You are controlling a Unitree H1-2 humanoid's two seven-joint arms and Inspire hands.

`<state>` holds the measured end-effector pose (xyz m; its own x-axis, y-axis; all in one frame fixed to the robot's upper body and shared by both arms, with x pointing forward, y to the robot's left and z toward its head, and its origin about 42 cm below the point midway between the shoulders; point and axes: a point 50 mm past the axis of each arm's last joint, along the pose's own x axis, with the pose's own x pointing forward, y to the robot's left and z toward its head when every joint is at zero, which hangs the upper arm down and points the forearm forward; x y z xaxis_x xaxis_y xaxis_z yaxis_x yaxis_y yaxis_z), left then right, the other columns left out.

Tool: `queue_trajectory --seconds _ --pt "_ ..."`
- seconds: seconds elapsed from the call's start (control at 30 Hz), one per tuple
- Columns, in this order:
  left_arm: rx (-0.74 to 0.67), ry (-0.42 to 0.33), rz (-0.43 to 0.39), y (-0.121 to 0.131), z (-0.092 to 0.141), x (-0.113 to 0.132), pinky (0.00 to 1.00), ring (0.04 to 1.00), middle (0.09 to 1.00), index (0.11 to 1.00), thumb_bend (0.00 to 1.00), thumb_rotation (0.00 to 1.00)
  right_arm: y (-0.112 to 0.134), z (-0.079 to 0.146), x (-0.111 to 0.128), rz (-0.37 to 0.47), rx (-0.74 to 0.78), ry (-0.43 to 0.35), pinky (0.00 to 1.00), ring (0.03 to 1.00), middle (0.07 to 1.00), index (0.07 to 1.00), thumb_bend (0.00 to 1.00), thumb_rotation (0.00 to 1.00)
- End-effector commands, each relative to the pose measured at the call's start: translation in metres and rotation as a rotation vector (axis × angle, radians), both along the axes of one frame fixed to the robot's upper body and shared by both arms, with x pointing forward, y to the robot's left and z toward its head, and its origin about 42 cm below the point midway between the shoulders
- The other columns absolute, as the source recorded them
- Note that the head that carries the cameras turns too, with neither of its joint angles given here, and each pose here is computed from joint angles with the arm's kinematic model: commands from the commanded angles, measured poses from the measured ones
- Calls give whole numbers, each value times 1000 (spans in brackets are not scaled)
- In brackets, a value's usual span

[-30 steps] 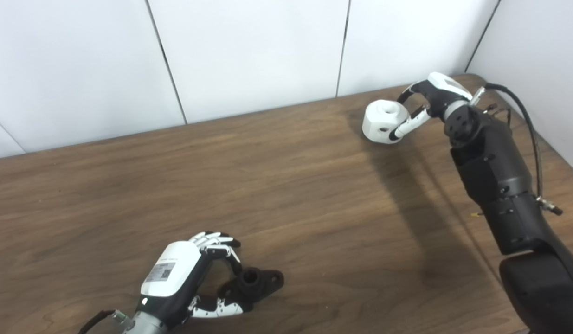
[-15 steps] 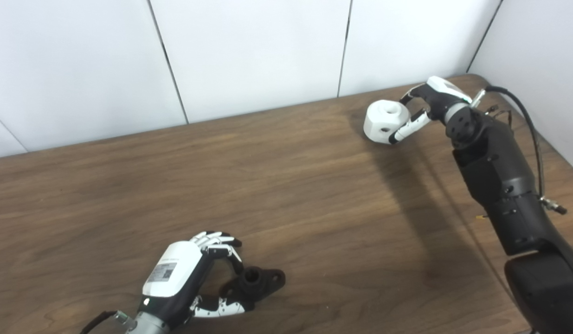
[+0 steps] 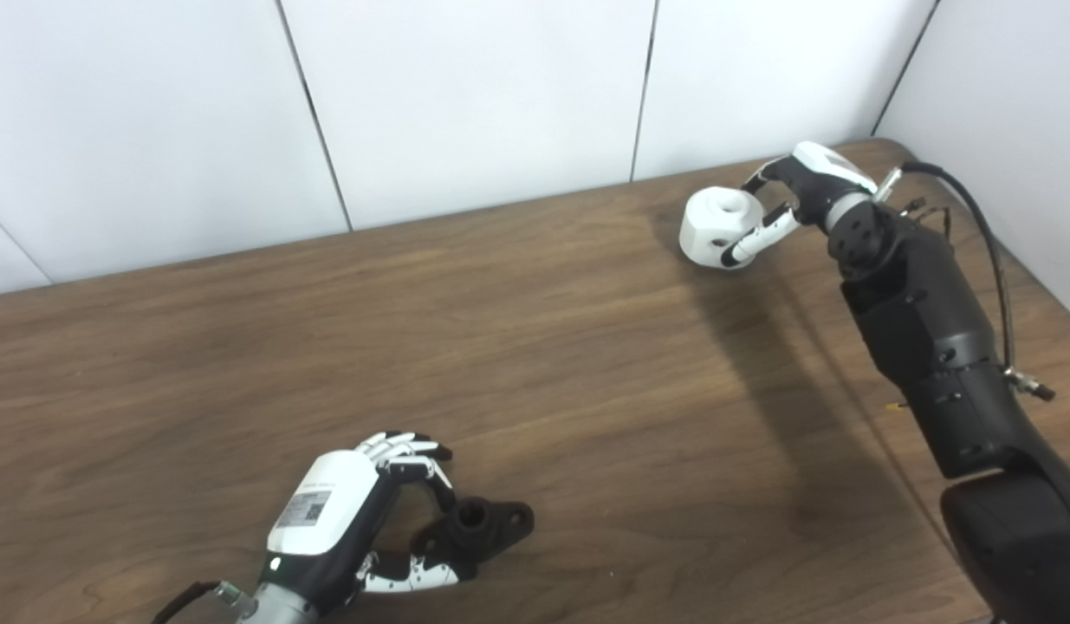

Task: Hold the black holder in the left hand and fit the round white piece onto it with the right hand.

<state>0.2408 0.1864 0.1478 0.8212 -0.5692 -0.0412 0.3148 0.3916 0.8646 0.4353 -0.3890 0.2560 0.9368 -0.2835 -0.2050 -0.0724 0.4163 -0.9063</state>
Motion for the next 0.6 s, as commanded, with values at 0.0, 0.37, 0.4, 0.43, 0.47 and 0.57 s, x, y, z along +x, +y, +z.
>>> queue_trajectory --seconds 0.0,0.37,0.4,0.43,0.47,0.57 --pt "29 11 -8 0 -2 -1 891 852 785 486 522 51 0 31 6 3 -27 -102 972 1000 925 679 885 214" --pt "27 13 -9 -1 -2 -1 894 853 786 487 522 51 -4 33 4 -7 10 -143 981 1000 897 559 680 170" --pt "25 12 -9 -1 -2 -2 895 853 786 487 522 51 -4 33 3 -10 16 -152 977 995 891 518 588 154" --pt "24 13 -9 -1 -2 -2 894 852 785 487 522 51 -4 32 3 -11 20 -161 968 989 886 503 557 148" --pt "25 14 -9 -2 -2 -2 896 854 786 487 522 51 -4 32 2 -12 22 -168 955 977 877 493 538 142" --pt "27 16 -8 -2 -2 -2 898 854 787 487 522 52 -4 31 1 -12 16 -178 932 947 858 487 526 137"
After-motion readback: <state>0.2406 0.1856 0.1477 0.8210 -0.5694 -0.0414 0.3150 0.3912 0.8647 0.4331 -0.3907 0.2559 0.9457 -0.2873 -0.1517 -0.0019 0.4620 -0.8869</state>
